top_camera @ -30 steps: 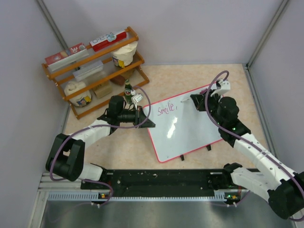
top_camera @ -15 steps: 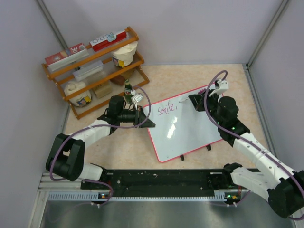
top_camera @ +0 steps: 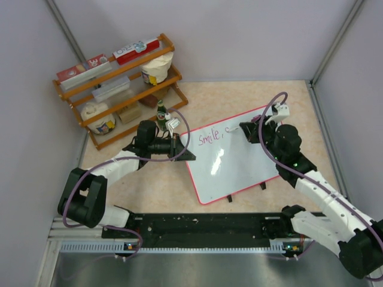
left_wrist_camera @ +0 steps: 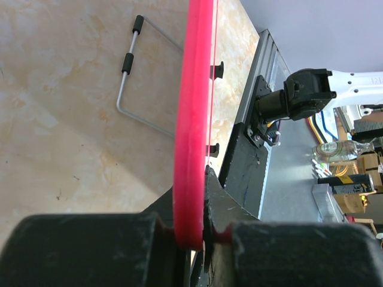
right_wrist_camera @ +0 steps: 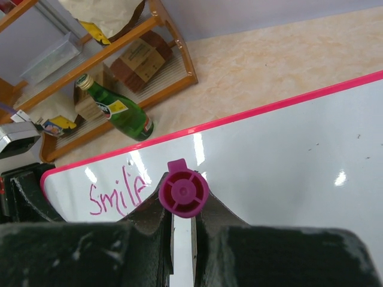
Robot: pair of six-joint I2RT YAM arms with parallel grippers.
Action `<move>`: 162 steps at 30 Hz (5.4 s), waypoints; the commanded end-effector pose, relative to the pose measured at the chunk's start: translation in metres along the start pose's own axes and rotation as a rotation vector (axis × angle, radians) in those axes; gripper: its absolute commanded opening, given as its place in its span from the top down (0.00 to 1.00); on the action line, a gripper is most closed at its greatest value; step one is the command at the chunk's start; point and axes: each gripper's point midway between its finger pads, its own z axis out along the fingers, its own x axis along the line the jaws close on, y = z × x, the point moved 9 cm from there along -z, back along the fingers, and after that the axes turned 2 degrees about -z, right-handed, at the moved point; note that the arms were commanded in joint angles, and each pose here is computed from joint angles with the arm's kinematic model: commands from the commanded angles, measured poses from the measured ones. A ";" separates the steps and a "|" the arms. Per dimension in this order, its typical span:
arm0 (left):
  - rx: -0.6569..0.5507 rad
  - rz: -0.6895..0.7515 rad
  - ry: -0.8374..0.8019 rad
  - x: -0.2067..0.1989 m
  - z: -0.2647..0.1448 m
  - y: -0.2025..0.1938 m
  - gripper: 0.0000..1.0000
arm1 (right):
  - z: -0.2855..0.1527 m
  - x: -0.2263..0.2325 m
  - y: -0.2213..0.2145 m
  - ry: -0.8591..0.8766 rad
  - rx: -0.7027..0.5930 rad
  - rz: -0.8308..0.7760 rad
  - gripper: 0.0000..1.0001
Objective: Write a sentence on the whiteboard
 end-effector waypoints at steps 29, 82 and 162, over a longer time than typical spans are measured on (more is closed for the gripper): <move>0.108 0.076 0.149 0.030 0.006 -0.040 1.00 | -0.004 0.007 0.008 0.049 -0.039 0.062 1.00; 0.108 0.080 0.155 0.031 0.006 -0.038 1.00 | -0.010 -0.015 -0.008 -0.060 0.002 0.010 1.00; 0.113 0.080 0.152 0.030 0.007 -0.041 1.00 | -0.006 -0.019 -0.002 -0.102 0.001 0.019 1.00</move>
